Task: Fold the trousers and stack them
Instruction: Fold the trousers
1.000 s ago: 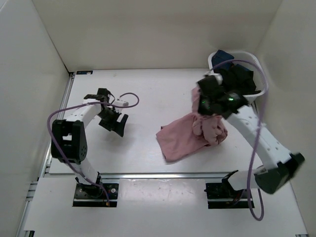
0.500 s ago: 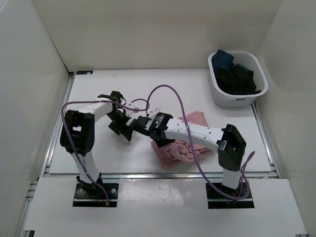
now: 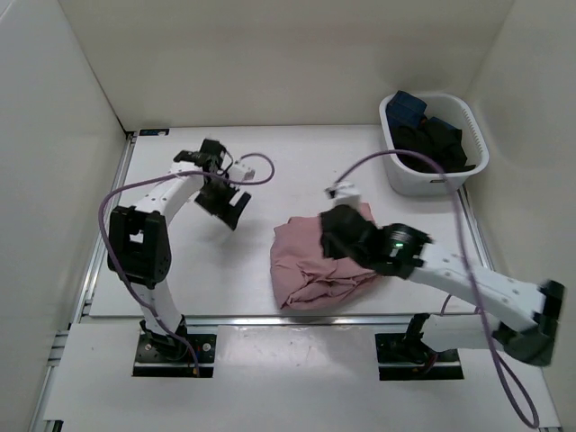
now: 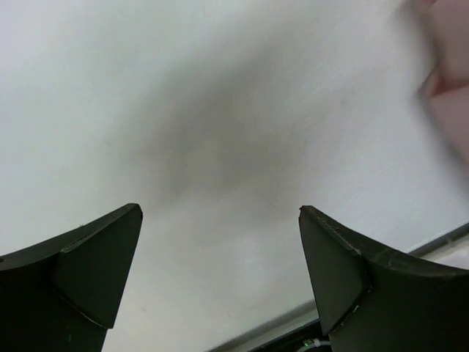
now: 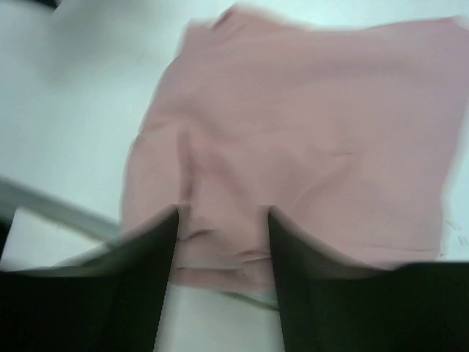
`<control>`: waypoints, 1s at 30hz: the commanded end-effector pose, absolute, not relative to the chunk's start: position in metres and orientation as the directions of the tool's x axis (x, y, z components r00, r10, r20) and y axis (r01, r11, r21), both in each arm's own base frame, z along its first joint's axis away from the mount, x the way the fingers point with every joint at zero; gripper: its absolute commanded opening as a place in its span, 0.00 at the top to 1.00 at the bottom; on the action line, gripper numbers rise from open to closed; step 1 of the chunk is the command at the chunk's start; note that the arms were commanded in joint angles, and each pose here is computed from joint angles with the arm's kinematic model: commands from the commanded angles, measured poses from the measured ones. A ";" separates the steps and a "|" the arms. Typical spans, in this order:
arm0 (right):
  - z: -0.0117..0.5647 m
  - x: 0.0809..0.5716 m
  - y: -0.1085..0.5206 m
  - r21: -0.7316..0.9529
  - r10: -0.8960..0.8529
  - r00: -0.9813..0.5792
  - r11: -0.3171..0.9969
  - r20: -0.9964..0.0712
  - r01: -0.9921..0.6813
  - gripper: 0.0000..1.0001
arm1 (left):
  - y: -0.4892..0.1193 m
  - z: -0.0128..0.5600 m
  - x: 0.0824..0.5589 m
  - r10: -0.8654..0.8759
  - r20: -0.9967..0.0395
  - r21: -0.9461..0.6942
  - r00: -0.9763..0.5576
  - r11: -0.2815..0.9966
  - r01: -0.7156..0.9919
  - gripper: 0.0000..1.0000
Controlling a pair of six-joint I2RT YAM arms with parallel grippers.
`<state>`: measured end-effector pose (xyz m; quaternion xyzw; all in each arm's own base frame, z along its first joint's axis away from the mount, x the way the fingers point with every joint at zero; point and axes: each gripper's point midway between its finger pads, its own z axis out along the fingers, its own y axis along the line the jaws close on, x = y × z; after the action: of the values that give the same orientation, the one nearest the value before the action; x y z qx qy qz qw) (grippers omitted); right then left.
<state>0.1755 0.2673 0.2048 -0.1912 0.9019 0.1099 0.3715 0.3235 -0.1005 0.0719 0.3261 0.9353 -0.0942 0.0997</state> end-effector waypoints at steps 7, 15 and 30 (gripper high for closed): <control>0.133 0.241 0.143 0.280 0.277 -0.692 0.953 -0.666 0.112 0.88 | -0.279 0.192 0.284 0.789 -0.522 -0.055 -0.324 0.348 0.936 0.00; 0.048 0.224 0.108 0.354 0.462 -0.774 0.877 -0.433 0.325 1.00 | -0.317 0.105 0.155 0.932 -0.348 -0.177 -0.105 0.044 0.983 0.00; 0.016 0.189 0.140 0.510 0.593 -0.779 0.743 -0.204 0.433 1.00 | -0.213 0.018 0.213 0.987 -0.094 0.337 -0.131 0.155 0.929 0.00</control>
<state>0.2087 0.1279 0.0261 0.2677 0.9142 0.2043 0.2255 0.1566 -0.2357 0.0148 0.6839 0.7252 0.0079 0.0802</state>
